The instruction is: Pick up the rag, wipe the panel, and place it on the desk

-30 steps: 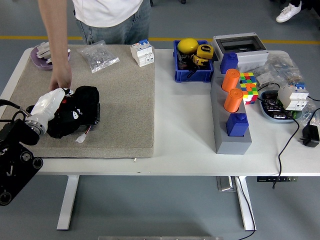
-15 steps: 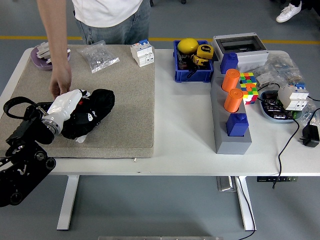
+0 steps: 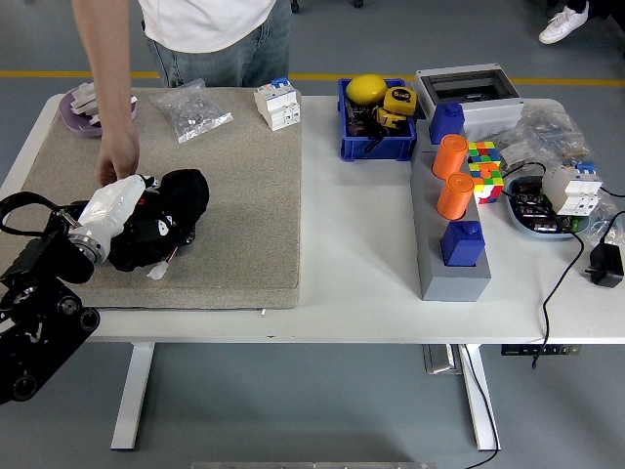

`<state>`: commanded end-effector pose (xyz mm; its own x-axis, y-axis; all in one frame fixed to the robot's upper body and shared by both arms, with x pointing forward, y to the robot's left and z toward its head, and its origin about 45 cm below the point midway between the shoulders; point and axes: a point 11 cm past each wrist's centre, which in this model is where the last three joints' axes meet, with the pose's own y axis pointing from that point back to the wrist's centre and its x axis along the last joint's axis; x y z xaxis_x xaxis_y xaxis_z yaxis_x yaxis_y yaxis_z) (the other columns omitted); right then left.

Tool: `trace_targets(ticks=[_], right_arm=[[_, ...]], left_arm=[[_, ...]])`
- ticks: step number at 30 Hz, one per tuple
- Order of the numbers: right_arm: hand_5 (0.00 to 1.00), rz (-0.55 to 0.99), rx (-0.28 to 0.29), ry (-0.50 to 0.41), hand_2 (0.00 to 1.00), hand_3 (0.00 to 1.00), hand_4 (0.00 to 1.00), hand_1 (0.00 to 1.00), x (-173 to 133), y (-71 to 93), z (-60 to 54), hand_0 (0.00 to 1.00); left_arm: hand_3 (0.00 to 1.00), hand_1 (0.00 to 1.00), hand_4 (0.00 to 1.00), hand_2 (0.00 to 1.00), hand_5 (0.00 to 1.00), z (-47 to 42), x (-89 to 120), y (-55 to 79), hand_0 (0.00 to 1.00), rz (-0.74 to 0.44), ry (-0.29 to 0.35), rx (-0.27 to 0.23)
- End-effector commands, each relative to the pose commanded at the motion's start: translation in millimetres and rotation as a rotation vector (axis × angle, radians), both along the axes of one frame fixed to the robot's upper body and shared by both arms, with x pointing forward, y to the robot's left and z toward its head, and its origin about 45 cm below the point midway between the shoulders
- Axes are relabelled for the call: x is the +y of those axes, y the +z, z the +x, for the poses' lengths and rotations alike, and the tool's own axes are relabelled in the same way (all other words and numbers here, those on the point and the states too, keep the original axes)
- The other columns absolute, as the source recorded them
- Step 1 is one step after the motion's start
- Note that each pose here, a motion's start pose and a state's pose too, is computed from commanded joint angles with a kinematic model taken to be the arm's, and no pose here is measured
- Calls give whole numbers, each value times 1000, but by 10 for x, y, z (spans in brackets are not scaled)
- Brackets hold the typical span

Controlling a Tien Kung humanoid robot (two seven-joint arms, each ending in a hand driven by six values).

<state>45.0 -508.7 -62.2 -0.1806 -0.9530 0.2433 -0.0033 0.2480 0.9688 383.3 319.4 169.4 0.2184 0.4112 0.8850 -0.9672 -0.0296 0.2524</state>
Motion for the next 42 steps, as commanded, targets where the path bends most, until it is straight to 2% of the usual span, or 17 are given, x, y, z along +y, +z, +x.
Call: trace_targets(ticks=[13, 22, 33, 42], right_arm=[[552, 2, 4, -2, 731, 681, 915, 677, 5, -4, -18, 741], [553, 4, 7, -4, 731, 682, 917, 676, 11, -8, -26, 741], [554, 5, 10, -4, 731, 684, 921, 675, 10, -8, -35, 741], [557, 4, 12, -2, 731, 687, 924, 675, 5, -6, -40, 741]], left_arm=[[525, 146, 283, 520, 2, -51, 367, -16, 211, 20, 99, -7], [525, 147, 286, 520, 2, -107, 739, -27, 212, 40, 193, -3], [525, 147, 289, 520, 2, -209, 1209, -28, 212, 75, 305, 0], [525, 147, 289, 520, 2, -283, 1491, 3, 212, 97, 377, 3]])
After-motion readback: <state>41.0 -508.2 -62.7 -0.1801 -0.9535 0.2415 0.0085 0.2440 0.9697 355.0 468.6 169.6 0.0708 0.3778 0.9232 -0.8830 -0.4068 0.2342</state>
